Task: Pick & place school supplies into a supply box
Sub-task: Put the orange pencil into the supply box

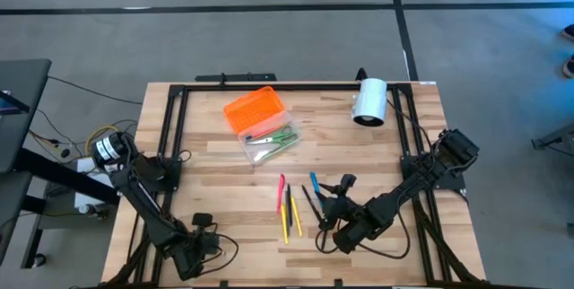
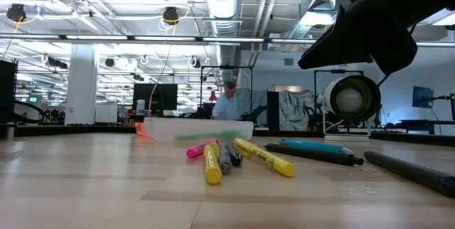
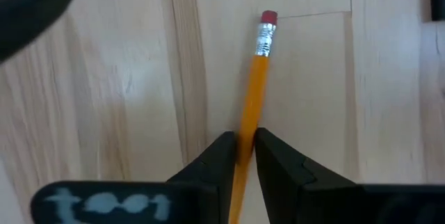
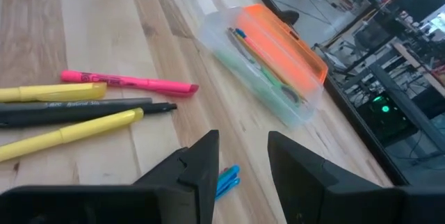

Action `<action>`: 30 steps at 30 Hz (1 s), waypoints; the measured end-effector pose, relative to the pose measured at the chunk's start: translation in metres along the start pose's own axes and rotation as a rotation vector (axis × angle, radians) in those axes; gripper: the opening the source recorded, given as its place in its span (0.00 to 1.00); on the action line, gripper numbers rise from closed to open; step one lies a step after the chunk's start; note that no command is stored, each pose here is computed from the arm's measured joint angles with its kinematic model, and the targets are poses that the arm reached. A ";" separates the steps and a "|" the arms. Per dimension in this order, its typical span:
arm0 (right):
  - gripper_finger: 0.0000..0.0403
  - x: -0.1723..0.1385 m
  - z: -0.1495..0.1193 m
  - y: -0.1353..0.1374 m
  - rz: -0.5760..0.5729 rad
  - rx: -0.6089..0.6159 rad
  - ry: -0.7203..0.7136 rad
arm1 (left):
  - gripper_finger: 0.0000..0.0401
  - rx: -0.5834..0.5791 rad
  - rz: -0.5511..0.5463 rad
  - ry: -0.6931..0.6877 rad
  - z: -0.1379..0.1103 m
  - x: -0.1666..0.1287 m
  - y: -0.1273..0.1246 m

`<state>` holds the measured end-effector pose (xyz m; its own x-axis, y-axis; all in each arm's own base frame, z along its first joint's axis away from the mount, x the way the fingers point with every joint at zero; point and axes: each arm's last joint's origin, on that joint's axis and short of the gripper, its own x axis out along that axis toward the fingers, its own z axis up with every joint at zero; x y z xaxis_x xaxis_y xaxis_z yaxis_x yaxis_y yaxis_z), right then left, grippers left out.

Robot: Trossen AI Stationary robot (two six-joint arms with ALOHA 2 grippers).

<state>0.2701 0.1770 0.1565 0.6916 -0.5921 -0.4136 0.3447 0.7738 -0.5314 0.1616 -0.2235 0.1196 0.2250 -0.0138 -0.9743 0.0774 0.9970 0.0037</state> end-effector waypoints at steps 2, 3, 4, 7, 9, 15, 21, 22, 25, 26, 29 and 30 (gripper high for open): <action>0.29 0.000 0.000 0.000 0.004 0.001 0.002 | 0.12 0.012 -0.002 0.005 0.002 0.000 0.002; 0.29 0.000 0.000 0.000 0.005 0.002 0.001 | 0.11 0.021 -0.002 0.005 0.003 0.000 0.002; 0.29 0.000 0.000 0.000 0.008 0.004 0.002 | 0.10 0.031 -0.001 0.005 0.004 0.001 0.003; 0.29 0.000 0.000 0.001 0.020 0.007 0.007 | 0.07 0.056 0.001 0.005 0.006 0.001 0.005; 0.29 0.000 0.000 0.001 0.028 0.007 0.010 | 0.05 0.075 0.002 0.004 0.008 0.001 0.006; 0.29 0.000 0.000 0.001 0.028 0.009 0.011 | 0.04 0.093 0.013 0.008 0.008 0.001 0.008; 0.29 0.000 0.000 0.001 0.028 0.009 0.010 | 0.03 0.130 0.144 -0.037 0.011 0.000 0.013; 0.29 0.000 0.000 0.001 0.028 0.009 0.010 | 0.03 0.136 0.199 -0.045 0.012 0.000 0.016; 0.29 0.000 0.000 0.001 0.028 0.009 0.011 | 0.02 0.155 0.297 -0.054 0.013 -0.002 0.019; 0.29 0.000 0.000 0.001 0.028 0.010 0.011 | 0.02 0.159 0.311 -0.044 0.012 -0.003 0.021; 0.29 0.000 0.000 0.001 0.029 0.011 0.011 | 0.02 0.148 0.332 -0.021 0.014 -0.003 0.026; 0.29 0.000 0.000 0.001 0.029 0.011 0.011 | 0.02 0.142 0.334 -0.019 0.015 -0.003 0.028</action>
<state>0.2706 0.1779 0.1561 0.6946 -0.5719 -0.4365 0.3314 0.7928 -0.5114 0.1776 -0.1971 0.1259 0.2790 0.3081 -0.9095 0.1307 0.9262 0.3538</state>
